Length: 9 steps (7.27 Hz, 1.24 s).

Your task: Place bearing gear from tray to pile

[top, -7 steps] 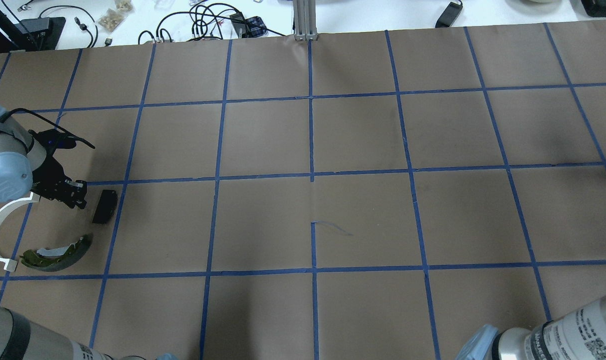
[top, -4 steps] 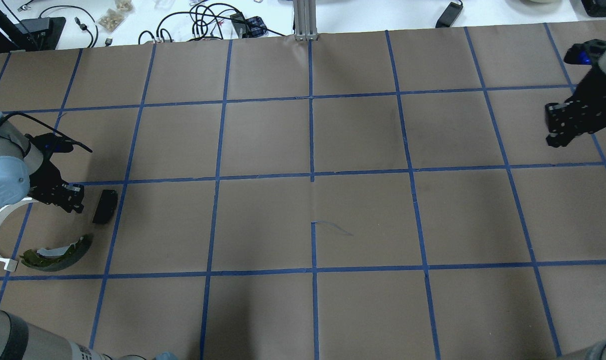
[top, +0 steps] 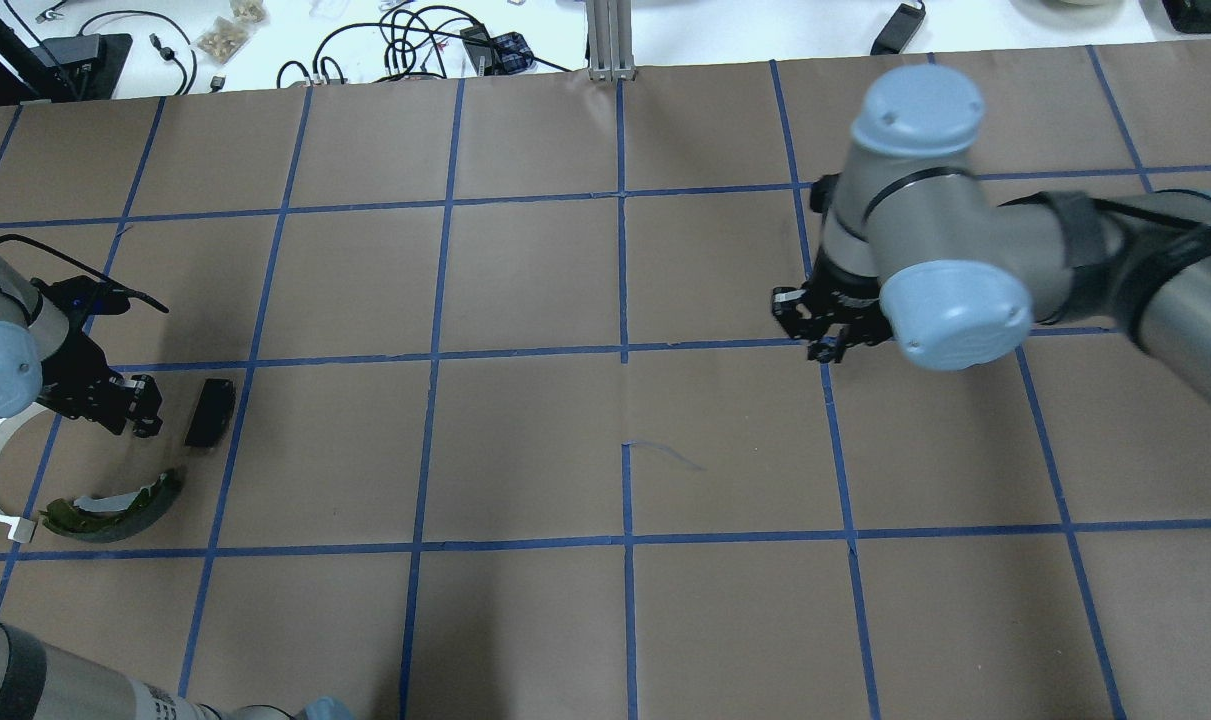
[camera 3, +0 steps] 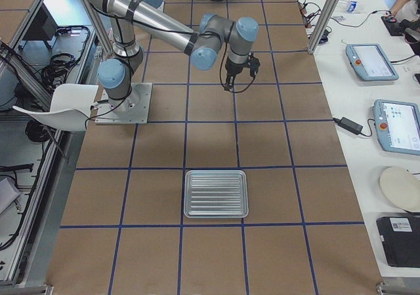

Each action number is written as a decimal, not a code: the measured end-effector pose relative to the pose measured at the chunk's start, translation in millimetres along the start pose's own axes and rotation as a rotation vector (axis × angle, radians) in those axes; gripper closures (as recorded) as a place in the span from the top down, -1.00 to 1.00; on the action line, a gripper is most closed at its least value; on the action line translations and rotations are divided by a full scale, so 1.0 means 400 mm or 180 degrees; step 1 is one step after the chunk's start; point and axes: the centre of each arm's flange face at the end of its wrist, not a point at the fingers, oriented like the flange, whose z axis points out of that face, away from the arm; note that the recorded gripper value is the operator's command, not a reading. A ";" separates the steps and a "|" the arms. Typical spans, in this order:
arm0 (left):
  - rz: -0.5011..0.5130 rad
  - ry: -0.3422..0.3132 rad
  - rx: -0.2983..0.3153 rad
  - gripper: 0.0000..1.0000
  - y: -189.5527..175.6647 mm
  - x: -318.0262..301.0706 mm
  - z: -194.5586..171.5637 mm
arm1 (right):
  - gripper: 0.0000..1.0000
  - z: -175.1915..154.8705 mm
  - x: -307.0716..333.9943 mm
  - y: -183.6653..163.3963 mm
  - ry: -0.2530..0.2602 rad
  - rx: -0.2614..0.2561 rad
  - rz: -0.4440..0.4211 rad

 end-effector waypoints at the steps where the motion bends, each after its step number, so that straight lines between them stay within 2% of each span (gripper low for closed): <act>1: 0.0014 -0.0007 0.0027 1.00 -0.006 0.004 -0.009 | -1.00 0.046 -0.138 0.047 -0.0030 0.0131 -0.0132; 3: 0.0070 -0.0070 0.0112 1.00 -0.037 0.011 -0.055 | -1.00 0.146 -0.348 0.117 -0.0203 0.0340 -0.0325; 4: 0.0142 -0.0102 0.0137 1.00 -0.070 0.036 -0.091 | -0.95 0.163 -0.411 0.139 -0.0300 0.0400 -0.0398; 5: 0.0193 -0.0139 0.0165 1.00 -0.112 0.084 -0.143 | 0.39 0.163 -0.447 0.152 -0.0380 0.0423 -0.0447; 6: 0.0159 -0.0158 0.0187 1.00 -0.154 0.143 -0.209 | 0.99 0.164 -0.466 0.161 -0.0449 0.0412 -0.0480; 7: 0.0085 -0.0123 0.0189 1.00 -0.189 0.199 -0.267 | 1.00 0.165 -0.474 0.161 -0.0502 0.0428 -0.0502; 9: -0.0086 -0.0022 0.0178 1.00 -0.237 0.319 -0.325 | 1.00 0.123 -0.435 0.111 -0.0582 0.0596 -0.0551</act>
